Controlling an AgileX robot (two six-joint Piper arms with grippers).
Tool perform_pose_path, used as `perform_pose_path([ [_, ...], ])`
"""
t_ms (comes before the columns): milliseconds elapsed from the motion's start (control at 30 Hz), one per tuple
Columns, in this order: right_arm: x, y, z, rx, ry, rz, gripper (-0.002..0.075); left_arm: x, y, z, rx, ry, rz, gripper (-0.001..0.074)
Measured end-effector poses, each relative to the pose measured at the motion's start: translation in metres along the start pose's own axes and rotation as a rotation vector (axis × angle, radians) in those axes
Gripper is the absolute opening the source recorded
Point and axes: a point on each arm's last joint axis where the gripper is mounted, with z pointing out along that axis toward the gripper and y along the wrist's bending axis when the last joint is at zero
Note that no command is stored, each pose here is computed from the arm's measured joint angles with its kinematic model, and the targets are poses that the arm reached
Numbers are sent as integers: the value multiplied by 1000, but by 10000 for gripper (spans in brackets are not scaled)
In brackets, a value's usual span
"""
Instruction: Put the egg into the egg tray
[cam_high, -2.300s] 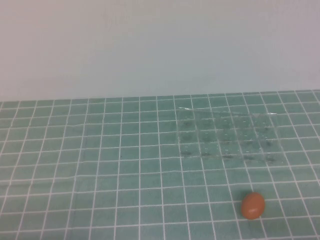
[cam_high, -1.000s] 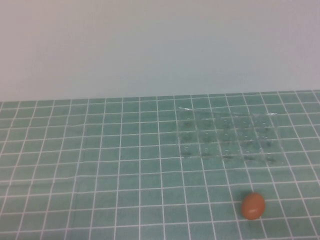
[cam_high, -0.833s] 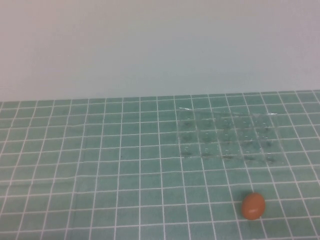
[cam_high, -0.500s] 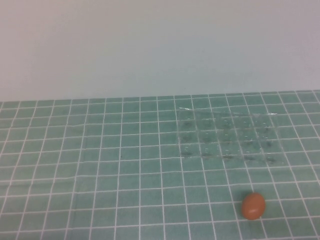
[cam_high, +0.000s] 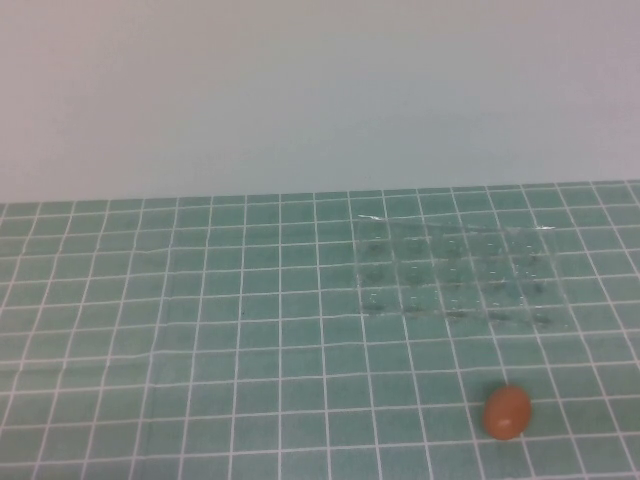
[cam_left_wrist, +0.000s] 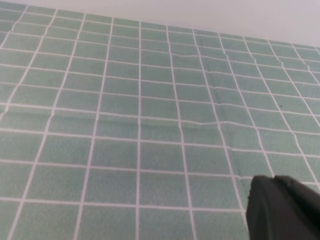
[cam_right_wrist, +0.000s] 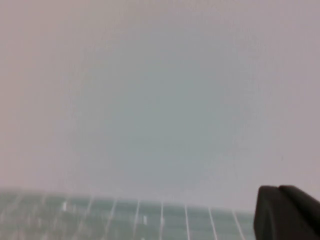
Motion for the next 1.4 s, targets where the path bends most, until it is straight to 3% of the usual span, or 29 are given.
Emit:
perform_pose_path([
  [133,-24,-7,-3,52,-271,174,-1,0,0,0,0,0,0,-1],
  [233,-37,-9,-6,47,-333,260,-1,0,0,0,0,0,0,-1],
  [433,-92,-9,-7,-14,-146,230,-1,0,0,0,0,0,0,-1],
  [600,-116,-8,30,-46,155,227,-1,0,0,0,0,0,0,-1],
  [967,-90,-1,96,-60,481,367,-1,0,0,0,0,0,0,-1],
  [1300,-85,-6,122,-10,404,374,-1,0,0,0,0,0,0,-1],
  [1400,-82,-4,126,-28,465,363,-1,0,0,0,0,0,0,-1],
])
